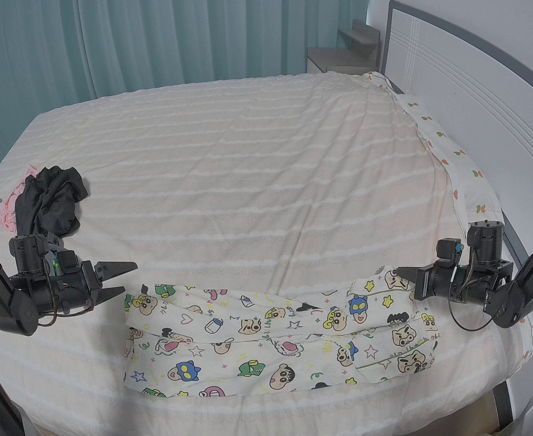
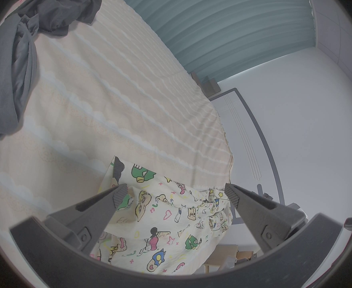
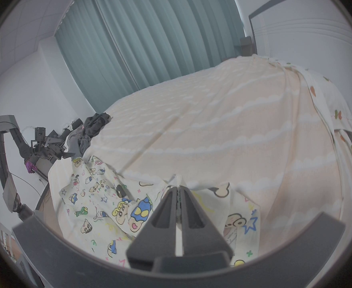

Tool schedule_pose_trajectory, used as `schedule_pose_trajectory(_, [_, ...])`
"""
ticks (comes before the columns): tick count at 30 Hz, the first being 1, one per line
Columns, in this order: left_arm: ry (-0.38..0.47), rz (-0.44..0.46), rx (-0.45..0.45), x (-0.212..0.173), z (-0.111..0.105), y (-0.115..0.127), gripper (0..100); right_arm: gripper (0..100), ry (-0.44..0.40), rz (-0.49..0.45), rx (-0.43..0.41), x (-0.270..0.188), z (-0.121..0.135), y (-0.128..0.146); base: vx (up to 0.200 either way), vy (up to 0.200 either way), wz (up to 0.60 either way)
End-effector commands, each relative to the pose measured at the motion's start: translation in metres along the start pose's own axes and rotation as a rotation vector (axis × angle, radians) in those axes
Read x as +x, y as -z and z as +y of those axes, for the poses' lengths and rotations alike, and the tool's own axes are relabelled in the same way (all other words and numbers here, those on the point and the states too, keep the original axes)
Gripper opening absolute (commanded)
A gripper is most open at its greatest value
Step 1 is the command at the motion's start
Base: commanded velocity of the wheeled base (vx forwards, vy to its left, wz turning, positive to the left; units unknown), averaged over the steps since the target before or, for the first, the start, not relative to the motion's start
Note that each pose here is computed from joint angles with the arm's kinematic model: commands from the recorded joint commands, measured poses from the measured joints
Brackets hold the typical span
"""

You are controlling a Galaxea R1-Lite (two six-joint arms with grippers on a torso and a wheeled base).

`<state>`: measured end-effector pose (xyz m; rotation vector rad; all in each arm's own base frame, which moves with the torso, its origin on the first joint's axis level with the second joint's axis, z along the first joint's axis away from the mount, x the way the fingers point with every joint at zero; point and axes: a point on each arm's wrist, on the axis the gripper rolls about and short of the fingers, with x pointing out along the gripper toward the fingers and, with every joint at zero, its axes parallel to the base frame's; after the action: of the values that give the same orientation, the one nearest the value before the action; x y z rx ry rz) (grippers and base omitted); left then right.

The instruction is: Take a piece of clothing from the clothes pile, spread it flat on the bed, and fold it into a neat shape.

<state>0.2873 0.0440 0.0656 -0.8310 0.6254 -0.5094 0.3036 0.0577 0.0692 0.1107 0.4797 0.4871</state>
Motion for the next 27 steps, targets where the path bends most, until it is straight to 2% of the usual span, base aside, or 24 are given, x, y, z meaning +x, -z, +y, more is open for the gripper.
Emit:
schedule_pose_trajectory(1, [0.001,0.000,0.000,0.000,0.000,0.000,100,0,0.019,0.055,0.026,0.013,-0.010,0.015,0.000,0.000,0.00])
schedule_pose_trajectory(3, [0.001,0.000,0.002,0.000,0.000,0.000,100,0,0.023,0.065,0.025,0.015,-0.012,0.018,0.000,0.000,0.00])
schedule_pose_trajectory(4, [0.001,0.000,0.002,0.000,0.000,0.000,100,100,0.028,0.068,0.025,0.015,-0.014,0.019,0.000,0.000,0.00])
schedule_pose_trajectory(8, [-0.002,0.000,0.002,0.000,0.000,0.000,100,100,0.040,0.052,0.015,0.013,-0.016,0.016,0.000,0.000,0.00])
schedule_pose_trajectory(14, [-0.002,0.000,0.002,0.000,0.001,0.000,100,100,0.125,-0.030,-0.004,0.002,-0.012,-0.005,0.000,0.000,0.00])
schedule_pose_trajectory(21, [-0.001,0.002,0.003,0.000,0.000,0.001,100,100,0.047,-0.132,-0.069,-0.019,0.029,-0.031,0.000,0.000,0.00])
schedule_pose_trajectory(23, [-0.002,0.002,0.003,0.001,0.001,0.001,100,100,0.025,-0.113,-0.065,-0.017,0.041,-0.026,0.000,0.000,0.00])
schedule_pose_trajectory(27, [-0.001,0.005,0.015,0.001,0.001,0.001,100,100,-0.043,-0.057,0.008,-0.013,0.060,-0.011,0.000,0.000,0.00])
